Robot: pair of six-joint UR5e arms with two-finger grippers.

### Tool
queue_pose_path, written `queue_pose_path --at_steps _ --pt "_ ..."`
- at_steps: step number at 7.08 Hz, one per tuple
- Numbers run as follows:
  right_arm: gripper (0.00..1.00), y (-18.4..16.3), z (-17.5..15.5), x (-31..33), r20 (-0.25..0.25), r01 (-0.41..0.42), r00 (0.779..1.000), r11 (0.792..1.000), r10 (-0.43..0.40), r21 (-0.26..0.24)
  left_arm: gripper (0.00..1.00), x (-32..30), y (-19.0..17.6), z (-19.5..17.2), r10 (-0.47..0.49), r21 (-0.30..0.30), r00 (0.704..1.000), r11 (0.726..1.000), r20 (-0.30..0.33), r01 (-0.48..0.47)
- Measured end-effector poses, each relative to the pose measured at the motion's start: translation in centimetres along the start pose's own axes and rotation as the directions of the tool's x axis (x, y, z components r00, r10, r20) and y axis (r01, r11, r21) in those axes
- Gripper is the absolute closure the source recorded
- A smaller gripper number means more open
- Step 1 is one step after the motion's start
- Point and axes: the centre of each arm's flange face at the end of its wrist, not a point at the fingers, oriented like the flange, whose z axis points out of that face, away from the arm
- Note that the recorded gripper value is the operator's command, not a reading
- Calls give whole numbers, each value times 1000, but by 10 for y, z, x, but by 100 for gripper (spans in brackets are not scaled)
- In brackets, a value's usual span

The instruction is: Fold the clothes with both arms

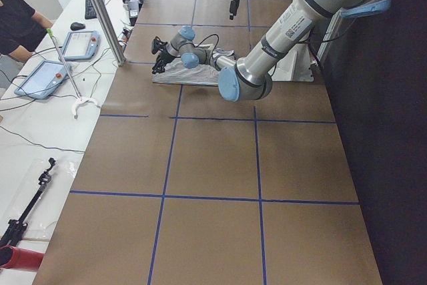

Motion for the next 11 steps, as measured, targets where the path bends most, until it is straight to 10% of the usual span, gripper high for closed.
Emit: queue_pose_path --at_steps 5,11 --pt "0 -33 68 -55 -160 155 975 988 -152 3 0 -46 -44 -82 27 -279 995 959 -97 -53" --pt "0 -4 168 -152 -347 265 899 963 -269 -60 0 -82 -35 -148 90 -318 987 939 -135 -129"
